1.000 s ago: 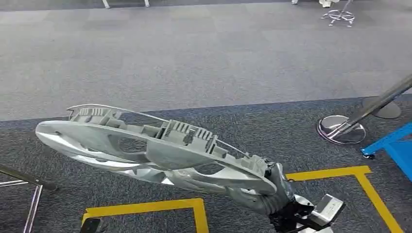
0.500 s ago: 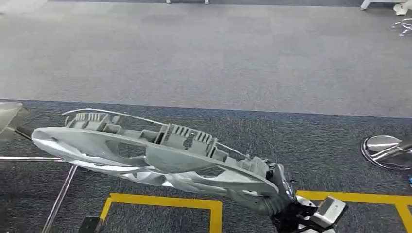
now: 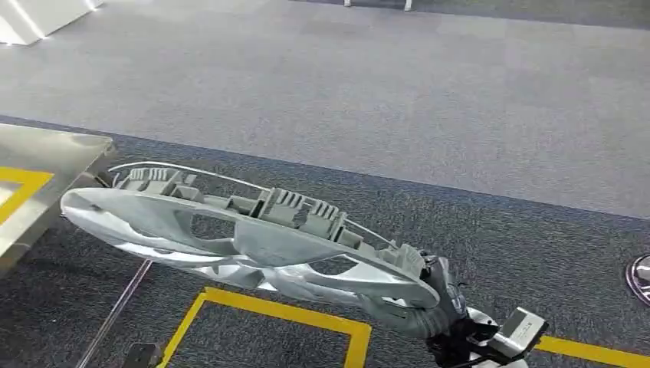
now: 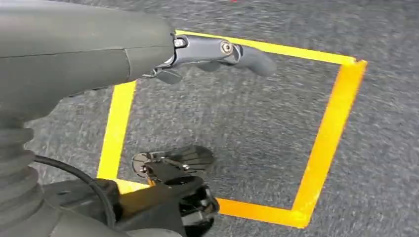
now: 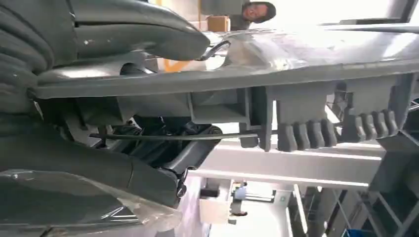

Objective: Take the parts from the cabinet and place them on the table.

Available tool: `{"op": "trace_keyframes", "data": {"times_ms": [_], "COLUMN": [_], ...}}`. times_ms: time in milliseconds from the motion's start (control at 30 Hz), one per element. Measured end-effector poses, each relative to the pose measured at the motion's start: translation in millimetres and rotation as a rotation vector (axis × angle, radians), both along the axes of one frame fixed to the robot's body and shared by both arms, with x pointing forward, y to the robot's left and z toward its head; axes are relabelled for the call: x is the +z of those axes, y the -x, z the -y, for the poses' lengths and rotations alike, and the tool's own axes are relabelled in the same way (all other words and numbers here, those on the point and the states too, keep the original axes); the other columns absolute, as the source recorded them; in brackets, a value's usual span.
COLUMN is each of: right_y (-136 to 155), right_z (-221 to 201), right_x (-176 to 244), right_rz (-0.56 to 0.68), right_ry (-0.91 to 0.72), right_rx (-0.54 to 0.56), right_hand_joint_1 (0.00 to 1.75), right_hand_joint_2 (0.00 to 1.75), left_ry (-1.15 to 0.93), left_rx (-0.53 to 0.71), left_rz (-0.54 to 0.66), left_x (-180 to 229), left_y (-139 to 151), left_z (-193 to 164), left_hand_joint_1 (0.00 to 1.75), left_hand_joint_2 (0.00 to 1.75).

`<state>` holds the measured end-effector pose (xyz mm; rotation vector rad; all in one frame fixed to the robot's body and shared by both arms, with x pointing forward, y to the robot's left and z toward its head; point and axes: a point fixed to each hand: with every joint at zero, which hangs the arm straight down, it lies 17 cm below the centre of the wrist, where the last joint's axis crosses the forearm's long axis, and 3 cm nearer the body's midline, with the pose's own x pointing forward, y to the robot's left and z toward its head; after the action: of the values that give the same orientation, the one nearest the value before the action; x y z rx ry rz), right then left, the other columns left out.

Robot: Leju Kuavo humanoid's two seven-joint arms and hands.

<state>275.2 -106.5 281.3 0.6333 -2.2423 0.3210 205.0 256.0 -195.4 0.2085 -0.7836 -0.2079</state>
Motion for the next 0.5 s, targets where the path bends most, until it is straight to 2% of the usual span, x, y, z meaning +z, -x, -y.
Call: {"op": "trace_keyframes", "data": {"times_ms": [500], "right_y": [0.6], "right_z": [-0.1], "right_x": [-1.0], "right_rz": [-0.002], "right_ry": [0.0], "right_rx": [0.001], "right_hand_joint_1": [1.75], "right_hand_joint_2": [1.75], "left_ry": [0.002], "left_rx": [0.004], "left_rz": [0.001], "left_x": [0.5], "left_y": [-1.9], "left_z": [0.0], "left_hand_joint_1": [0.0], "left_hand_joint_2": [1.75]}}
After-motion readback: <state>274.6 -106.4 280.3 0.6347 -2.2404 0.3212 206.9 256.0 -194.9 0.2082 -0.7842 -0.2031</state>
